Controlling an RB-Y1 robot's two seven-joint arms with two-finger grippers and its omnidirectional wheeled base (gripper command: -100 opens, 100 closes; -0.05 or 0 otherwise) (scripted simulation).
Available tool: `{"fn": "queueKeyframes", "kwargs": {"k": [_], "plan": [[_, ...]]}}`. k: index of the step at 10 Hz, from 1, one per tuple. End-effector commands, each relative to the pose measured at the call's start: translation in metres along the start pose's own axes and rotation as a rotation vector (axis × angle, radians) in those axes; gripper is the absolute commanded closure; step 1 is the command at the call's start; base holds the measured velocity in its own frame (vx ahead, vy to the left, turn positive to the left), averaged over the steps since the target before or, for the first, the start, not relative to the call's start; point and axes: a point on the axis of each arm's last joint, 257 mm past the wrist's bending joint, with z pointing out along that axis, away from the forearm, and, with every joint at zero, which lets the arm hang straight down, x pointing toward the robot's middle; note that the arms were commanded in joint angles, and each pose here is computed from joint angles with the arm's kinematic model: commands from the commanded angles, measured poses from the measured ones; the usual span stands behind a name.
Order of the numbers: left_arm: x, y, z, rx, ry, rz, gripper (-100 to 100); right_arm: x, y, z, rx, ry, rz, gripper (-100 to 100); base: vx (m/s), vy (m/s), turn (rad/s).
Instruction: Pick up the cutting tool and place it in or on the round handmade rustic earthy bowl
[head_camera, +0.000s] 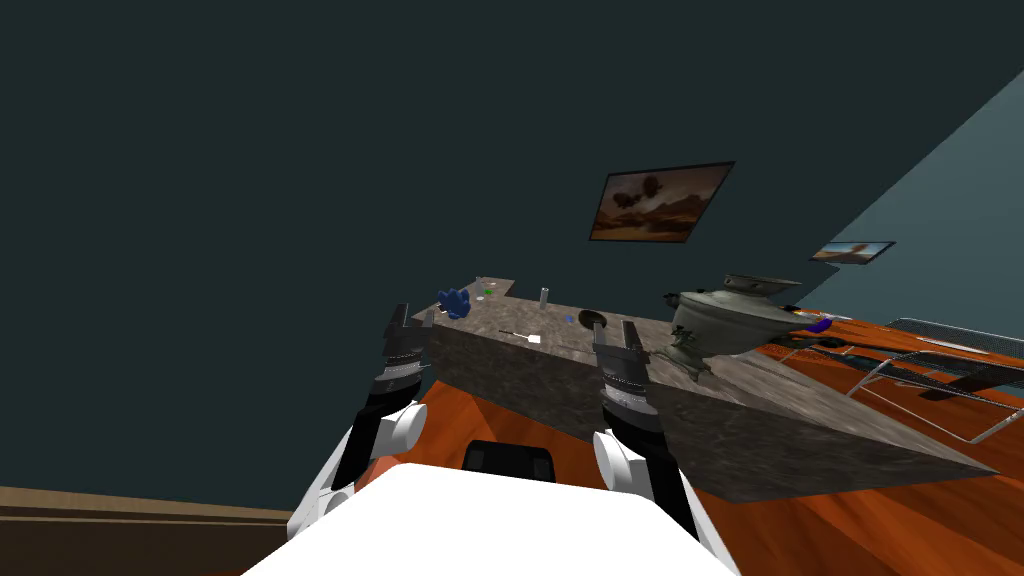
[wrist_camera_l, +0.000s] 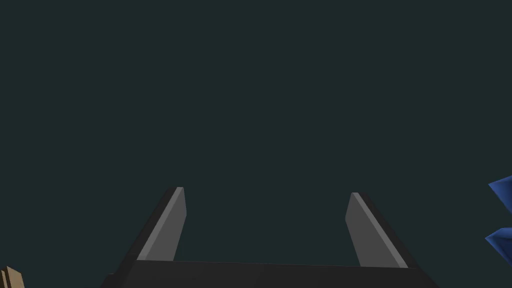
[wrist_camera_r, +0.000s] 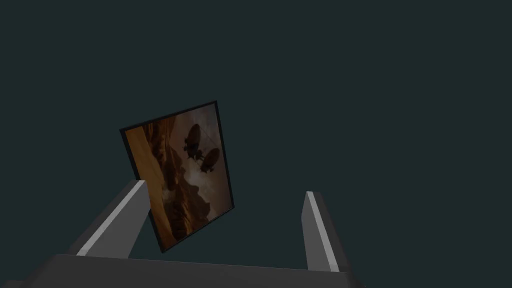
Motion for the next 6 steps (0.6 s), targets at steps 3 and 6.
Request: {"fn": "queueKeyframes", "kwargs": {"k": [3, 6], "plan": [[0.000, 0.000, 0.000, 0.000, 0.000, 0.000, 0, 0.014, -0.005, 0.003, 0.003, 0.085, -0.024, -100, 0.023, 0.005, 0.101], [0.000, 0.000, 0.000, 0.000, 0.000, 0.000, 0, 0.034, -0.013, 0.005, 0.000, 0.187, -0.055, -100, 0.047, 0.005, 0.169]]}}
